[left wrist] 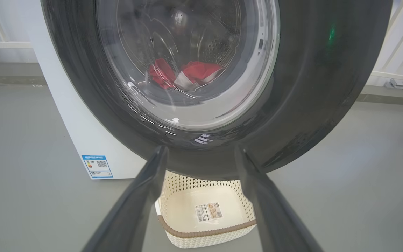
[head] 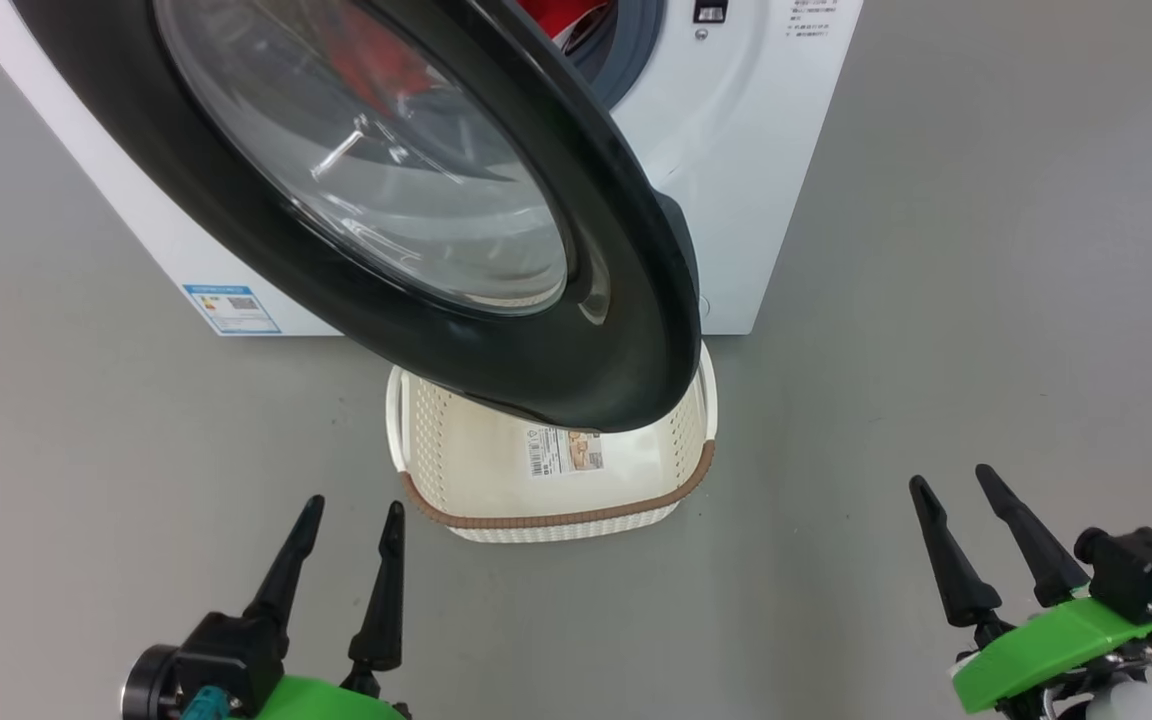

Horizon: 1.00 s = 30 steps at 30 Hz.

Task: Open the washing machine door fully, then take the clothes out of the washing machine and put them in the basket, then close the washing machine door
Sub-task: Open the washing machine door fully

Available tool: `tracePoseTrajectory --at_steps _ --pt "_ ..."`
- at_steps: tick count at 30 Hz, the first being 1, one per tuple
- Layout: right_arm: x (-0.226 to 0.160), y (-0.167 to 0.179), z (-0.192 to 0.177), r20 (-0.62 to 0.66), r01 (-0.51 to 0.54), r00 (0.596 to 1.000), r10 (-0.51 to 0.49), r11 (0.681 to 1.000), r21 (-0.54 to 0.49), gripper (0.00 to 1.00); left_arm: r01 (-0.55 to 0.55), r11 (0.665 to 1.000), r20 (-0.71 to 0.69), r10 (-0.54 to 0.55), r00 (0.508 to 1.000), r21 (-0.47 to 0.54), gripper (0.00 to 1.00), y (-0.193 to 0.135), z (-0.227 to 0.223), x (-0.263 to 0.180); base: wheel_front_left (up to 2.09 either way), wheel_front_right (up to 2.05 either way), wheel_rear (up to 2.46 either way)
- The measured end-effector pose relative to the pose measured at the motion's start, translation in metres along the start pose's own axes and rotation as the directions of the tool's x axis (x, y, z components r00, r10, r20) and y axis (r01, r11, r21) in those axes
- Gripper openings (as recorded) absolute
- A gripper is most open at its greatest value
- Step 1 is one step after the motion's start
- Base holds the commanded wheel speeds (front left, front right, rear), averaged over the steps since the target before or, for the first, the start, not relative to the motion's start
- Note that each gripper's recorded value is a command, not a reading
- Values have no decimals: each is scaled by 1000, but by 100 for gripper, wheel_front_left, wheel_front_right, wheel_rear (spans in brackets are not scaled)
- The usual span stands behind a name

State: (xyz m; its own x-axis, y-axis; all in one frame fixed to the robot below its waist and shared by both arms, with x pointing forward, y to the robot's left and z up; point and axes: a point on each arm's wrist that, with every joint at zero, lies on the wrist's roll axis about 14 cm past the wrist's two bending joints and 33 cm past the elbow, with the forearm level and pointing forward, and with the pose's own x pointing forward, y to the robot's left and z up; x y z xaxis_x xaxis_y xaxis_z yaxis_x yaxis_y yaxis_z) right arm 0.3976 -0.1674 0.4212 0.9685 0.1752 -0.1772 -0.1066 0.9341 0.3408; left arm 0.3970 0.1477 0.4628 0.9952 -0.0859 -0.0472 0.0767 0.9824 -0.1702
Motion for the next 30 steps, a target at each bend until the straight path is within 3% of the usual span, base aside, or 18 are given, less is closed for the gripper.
tracePoseTrajectory --at_steps 13,30 --pt "-11 -4 18 90 60 995 -53 995 -80 100 -3 1000 4 3 1000 1 100 1 2 -1 0 0 0" --pt "-10 -3 20 99 62 994 -54 995 -80 100 -3 1000 -1 3 1000 0 100 1 0 0 0 0 0"
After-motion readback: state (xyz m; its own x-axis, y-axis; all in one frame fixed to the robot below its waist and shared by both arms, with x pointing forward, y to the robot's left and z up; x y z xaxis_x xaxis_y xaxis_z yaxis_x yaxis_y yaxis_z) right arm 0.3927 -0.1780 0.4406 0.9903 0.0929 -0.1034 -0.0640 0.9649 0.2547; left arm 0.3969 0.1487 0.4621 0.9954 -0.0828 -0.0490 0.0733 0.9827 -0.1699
